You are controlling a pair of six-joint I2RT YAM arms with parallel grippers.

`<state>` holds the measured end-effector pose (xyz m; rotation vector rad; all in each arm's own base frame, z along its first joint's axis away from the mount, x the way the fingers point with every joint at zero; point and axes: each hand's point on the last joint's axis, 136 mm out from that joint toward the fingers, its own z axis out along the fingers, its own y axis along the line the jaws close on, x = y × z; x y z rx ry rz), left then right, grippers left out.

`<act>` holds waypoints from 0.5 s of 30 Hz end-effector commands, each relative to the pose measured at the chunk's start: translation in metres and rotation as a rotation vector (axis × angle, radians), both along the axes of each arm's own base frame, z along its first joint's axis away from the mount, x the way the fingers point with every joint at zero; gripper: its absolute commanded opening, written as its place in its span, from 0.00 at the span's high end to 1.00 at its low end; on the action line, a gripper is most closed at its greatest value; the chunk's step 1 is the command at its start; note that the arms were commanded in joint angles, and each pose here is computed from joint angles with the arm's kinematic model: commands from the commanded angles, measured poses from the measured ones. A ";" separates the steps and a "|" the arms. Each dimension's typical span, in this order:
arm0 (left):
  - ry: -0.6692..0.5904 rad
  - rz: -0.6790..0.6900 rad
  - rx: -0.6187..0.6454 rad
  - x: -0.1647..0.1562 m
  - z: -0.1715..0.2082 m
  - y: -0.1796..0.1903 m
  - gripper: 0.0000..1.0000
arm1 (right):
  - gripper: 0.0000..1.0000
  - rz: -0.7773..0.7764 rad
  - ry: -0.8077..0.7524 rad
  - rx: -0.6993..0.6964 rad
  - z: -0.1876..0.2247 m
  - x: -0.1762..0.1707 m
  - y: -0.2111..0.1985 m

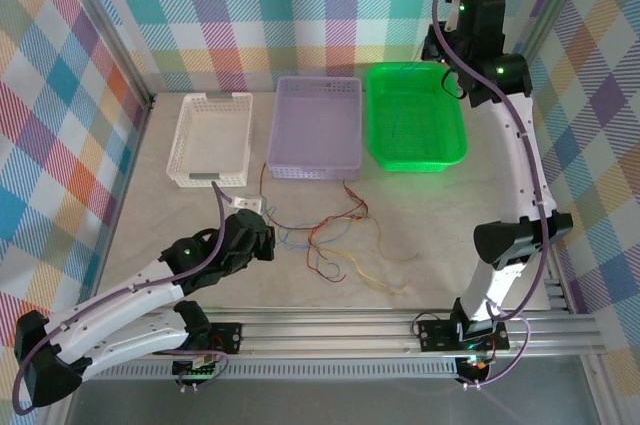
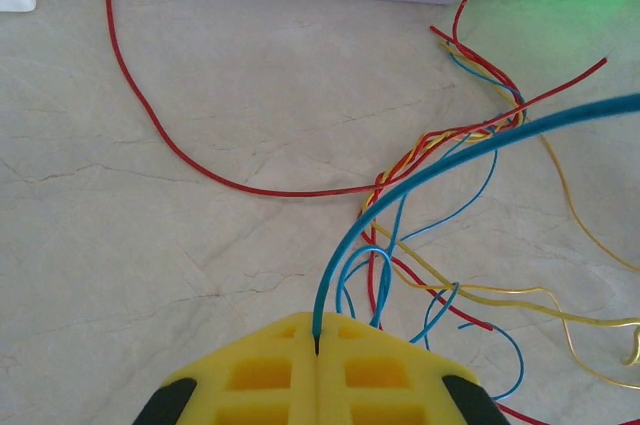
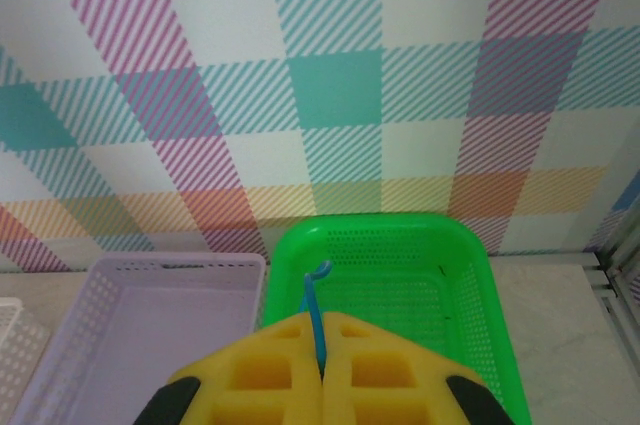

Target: Untangle the cables

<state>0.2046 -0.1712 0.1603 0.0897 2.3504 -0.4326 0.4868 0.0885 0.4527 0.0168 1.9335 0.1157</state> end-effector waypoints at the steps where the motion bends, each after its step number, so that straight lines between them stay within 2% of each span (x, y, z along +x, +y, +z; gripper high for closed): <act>1: -0.017 0.019 -0.017 -0.002 0.013 0.005 1.00 | 1.00 -0.009 0.004 0.008 -0.013 0.017 -0.001; 9: -0.021 0.018 -0.012 -0.002 0.021 0.006 1.00 | 1.00 -0.053 0.063 0.003 -0.053 0.045 -0.016; 15: -0.021 0.021 -0.018 -0.002 0.025 0.005 1.00 | 1.00 -0.059 0.143 0.006 -0.104 0.061 -0.012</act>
